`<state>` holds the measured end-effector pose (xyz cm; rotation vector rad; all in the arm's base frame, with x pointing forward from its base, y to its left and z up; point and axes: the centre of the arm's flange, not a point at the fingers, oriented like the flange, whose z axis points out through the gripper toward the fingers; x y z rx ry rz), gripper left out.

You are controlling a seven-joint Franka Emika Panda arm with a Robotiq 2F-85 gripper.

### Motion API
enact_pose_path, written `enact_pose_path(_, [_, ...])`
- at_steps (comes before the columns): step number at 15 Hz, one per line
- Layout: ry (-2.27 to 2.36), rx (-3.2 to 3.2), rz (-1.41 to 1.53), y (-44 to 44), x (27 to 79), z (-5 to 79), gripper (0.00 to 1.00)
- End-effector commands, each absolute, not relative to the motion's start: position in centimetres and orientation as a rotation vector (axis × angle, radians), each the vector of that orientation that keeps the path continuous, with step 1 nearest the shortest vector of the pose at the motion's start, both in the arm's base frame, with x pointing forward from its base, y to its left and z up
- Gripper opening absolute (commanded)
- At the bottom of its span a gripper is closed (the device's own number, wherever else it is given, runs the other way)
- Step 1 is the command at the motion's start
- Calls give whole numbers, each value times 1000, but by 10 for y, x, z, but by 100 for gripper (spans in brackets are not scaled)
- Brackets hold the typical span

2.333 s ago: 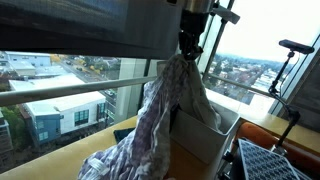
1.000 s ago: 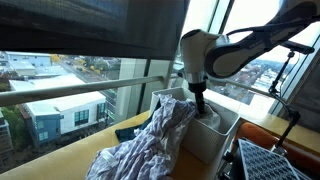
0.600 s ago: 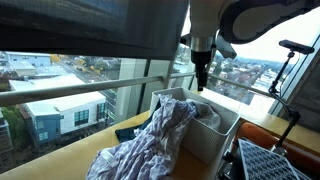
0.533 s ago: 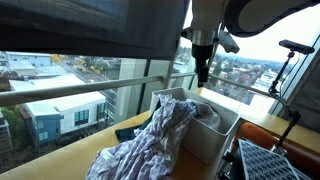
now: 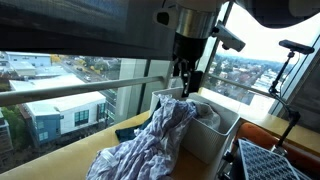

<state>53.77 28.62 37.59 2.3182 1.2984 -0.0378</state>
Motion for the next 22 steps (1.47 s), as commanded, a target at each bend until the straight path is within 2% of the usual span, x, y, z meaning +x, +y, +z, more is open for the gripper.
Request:
enact_pose_path(1, [1553,2209,-34,332,565,355,100])
enact_pose_path(7, [1872,2067,-211,345,610,281,100])
enact_pose_path(14, [1973,1992,-449,306,635,179,100])
enact_pose_path(21, [2003,1978,-592,275,623,110,100])
enact_pose_path(22, [2009,1985,-605,274,616,102,96])
